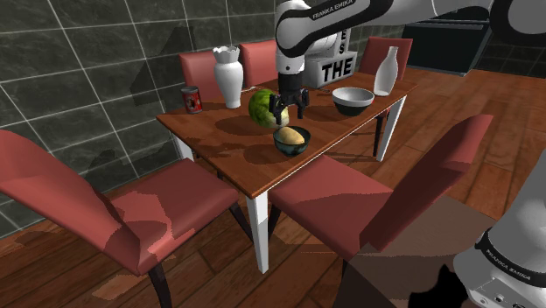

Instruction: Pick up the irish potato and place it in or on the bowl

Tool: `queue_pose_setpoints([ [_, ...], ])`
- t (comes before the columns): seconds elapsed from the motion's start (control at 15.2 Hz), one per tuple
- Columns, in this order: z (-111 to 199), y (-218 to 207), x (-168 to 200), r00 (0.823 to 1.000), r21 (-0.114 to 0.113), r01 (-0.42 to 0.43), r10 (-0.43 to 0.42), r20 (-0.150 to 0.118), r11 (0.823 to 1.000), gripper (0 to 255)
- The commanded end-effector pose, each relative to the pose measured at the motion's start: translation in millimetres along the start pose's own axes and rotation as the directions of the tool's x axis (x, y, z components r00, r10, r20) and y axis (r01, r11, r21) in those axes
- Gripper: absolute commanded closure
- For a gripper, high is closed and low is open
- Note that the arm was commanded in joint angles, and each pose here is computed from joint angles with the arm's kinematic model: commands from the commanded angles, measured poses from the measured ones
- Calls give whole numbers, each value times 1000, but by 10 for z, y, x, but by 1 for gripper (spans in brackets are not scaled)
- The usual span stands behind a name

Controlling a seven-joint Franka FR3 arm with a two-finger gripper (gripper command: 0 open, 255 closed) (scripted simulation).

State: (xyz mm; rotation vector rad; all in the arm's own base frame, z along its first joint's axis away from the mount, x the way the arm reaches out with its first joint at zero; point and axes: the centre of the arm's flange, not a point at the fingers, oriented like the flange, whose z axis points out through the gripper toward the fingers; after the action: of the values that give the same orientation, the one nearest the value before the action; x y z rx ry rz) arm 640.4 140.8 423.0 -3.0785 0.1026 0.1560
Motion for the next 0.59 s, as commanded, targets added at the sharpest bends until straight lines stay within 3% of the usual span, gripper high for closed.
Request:
queue_pose_setpoints([
  [0.0,-219,8,1,1000,0,0,0,1,1000,0],
  [0.53,-323,8,1,1000,0,0,0,1,1000,0],
])
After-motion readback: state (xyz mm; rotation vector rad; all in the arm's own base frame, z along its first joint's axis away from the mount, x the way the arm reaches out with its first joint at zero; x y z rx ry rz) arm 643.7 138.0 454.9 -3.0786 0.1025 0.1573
